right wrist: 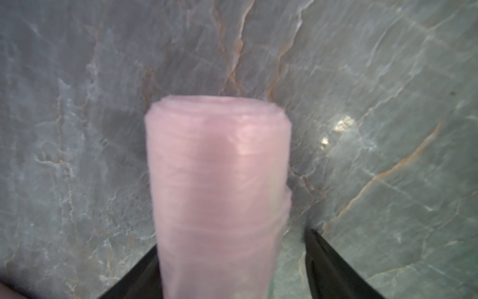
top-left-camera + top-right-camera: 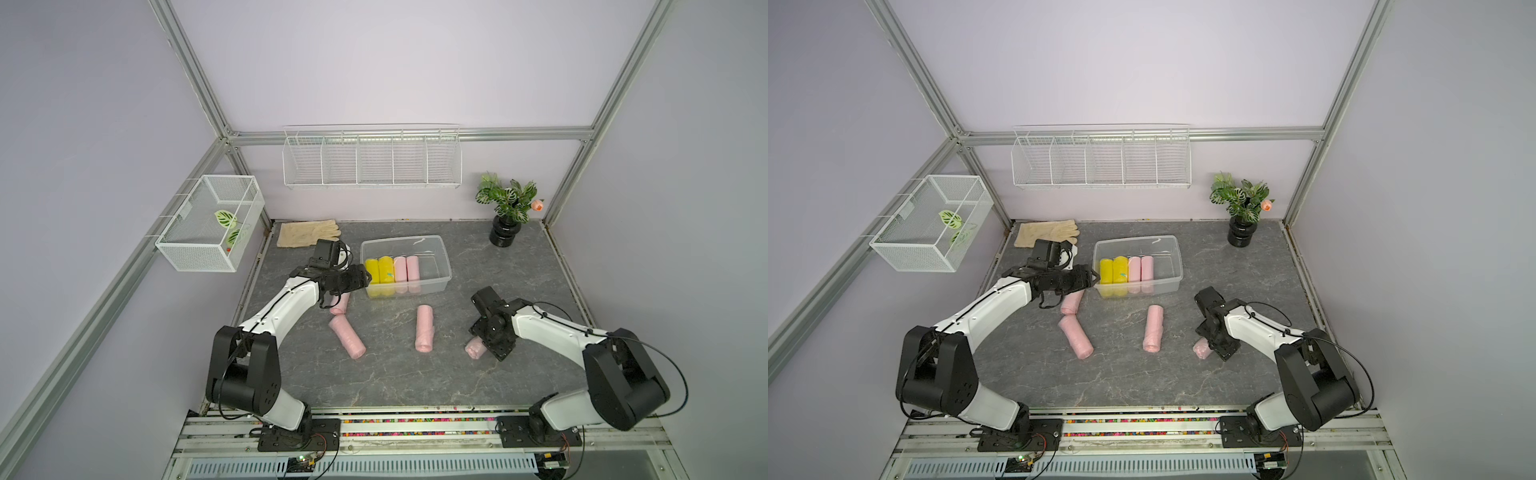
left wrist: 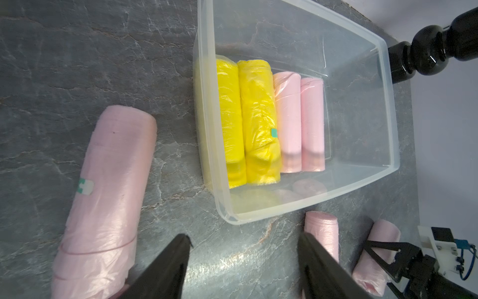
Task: Put the roll of trash bags into the storage box
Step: Pick up the roll of trash bags from the center of the board.
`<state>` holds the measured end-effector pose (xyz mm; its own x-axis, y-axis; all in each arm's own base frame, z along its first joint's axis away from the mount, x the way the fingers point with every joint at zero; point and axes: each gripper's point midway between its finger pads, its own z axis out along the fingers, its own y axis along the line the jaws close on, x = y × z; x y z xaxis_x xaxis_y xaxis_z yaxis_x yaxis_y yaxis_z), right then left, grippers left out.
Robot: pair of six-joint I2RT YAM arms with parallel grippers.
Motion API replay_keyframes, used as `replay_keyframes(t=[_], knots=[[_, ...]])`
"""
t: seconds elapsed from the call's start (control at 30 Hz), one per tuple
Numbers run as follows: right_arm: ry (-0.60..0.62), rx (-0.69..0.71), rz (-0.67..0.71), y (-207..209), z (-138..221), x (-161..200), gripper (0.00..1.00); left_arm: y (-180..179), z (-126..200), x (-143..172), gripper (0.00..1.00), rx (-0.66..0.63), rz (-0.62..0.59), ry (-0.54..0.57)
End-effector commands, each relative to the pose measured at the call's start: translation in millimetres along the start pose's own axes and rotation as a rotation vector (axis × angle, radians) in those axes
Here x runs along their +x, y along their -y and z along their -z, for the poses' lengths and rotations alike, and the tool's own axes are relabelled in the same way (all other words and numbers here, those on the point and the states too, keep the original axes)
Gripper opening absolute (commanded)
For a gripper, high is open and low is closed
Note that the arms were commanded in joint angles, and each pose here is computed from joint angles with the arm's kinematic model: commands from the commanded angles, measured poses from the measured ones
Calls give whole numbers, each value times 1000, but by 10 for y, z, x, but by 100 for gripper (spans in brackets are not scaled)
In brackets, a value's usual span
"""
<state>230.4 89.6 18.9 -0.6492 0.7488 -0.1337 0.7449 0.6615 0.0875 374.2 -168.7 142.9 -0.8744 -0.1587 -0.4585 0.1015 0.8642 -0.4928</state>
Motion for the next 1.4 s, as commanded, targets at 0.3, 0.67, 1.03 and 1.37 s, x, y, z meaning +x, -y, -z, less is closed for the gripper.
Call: replay_keyframes(t=[0.3,0.67,1.03,1.37], knots=[[-11,-8,44,-57,-99,-20,63,-41,36,29,71,-17,11,-2],[-16,-40,129,-203,-72,-37,49,-370,148,313,75,-163,111,-10],[-1,-79,248,-399,91,-108,41,-560,216,372,92,-251,122,-27],[26,-133,346,-532,261,-162,40,-414,377,216,91,-208,73,39]])
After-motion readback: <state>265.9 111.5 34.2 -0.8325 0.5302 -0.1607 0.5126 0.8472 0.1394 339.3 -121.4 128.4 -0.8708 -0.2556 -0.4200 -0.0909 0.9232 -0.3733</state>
